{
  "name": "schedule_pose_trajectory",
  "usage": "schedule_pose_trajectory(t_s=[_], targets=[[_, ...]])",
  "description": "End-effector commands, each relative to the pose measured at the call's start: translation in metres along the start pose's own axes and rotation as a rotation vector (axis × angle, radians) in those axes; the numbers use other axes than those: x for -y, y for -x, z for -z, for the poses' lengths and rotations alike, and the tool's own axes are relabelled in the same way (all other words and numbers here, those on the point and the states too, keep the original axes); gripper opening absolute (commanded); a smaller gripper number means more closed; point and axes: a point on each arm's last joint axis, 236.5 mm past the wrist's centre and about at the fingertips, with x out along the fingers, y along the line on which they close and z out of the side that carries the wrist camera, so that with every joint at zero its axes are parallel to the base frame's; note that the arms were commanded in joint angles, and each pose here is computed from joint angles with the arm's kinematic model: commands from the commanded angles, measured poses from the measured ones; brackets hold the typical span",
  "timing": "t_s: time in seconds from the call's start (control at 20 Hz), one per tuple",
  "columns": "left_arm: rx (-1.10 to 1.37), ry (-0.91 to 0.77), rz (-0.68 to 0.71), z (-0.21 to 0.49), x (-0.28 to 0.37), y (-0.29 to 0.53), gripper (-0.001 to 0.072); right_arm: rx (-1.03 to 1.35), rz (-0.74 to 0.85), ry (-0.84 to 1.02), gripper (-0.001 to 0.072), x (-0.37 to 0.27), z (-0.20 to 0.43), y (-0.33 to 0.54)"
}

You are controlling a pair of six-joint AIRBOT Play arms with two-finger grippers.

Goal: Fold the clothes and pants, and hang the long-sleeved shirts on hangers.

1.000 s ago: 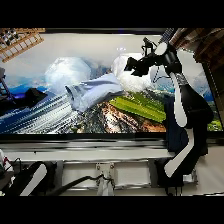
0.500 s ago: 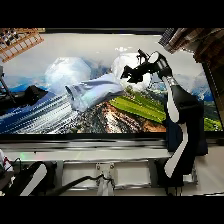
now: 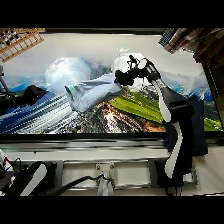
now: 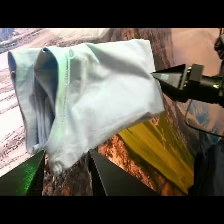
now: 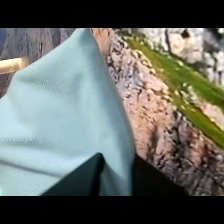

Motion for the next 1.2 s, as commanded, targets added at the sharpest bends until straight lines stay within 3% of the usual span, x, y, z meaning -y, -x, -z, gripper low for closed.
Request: schedule_pose_trajectory(t_s=[0.0,0.2,0.5,0.9,1.15], targets=[[0.003,0.000,0.001,-0.001,0.000,0.000,0.0291,-0.014,-0.024,-0.001,0.0035,-0.012,0.007,-0.009],[0.000,0.004,0.008,0.000,0.002,0.000,0.0291,0.000,-0.052,-0.001,0.0023,-0.026,0.000,0.023],[0.011,0.034,0.065,-0.003,0.016,0.001,0.0290,0.281,-0.124,-0.142,0.0021,-0.029,-0.074,0.173],[-0.010,0.017,0.111,0.004,0.035,-0.006,0.0291,0.756,-0.064,-0.363,0.0021,0.036,-0.122,0.379],[-0.005,-0.002,0.118,0.005,0.043,-0.010,0.0291,0.913,-0.005,-0.448,0.0020,0.072,-0.117,0.451]])
